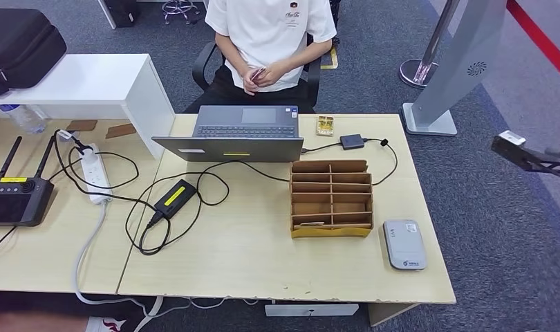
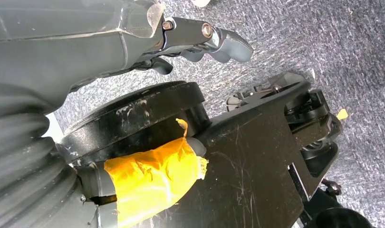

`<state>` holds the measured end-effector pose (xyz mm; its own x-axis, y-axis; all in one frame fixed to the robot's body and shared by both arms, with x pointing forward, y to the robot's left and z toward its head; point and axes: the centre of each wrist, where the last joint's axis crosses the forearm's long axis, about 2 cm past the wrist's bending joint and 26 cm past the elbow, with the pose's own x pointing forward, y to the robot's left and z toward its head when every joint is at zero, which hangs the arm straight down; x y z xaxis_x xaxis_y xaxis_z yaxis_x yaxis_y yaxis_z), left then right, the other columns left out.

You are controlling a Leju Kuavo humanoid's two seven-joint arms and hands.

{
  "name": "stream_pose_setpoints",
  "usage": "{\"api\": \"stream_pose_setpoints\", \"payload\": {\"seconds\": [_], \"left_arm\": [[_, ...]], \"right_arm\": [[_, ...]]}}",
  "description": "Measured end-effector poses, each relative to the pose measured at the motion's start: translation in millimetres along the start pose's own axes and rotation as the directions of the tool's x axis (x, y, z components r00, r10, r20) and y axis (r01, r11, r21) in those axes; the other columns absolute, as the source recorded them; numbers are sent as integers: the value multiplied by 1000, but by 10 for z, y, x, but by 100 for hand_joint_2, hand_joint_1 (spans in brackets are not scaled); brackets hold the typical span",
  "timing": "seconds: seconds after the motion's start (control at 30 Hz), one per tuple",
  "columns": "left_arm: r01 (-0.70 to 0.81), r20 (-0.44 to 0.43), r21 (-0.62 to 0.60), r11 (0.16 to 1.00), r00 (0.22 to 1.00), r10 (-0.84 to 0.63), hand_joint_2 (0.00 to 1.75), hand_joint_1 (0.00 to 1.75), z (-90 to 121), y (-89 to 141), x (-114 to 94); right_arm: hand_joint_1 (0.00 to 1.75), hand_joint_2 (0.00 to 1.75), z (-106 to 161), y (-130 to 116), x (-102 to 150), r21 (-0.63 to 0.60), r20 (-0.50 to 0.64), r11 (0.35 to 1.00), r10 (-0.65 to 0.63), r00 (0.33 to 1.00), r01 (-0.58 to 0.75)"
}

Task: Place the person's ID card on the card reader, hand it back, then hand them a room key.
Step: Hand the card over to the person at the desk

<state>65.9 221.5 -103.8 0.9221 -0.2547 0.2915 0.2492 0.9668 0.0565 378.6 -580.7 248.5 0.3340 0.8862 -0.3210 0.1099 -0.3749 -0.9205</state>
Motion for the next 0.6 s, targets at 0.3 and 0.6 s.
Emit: {"api": "stream_pose_setpoints", "payload": {"seconds": [0.3,0.6], "left_arm": [[-49,-11,17,999,999,49,175,0,0,34,-39],[-61,-27,38,997,998,62,175,0,2,47,-69]], "right_arm": [[0,175,629,553,-543,132,-137,991,53,989,-35],[0,175,1539,1112,-1088,311,-292,950,101,951,-5]]}}
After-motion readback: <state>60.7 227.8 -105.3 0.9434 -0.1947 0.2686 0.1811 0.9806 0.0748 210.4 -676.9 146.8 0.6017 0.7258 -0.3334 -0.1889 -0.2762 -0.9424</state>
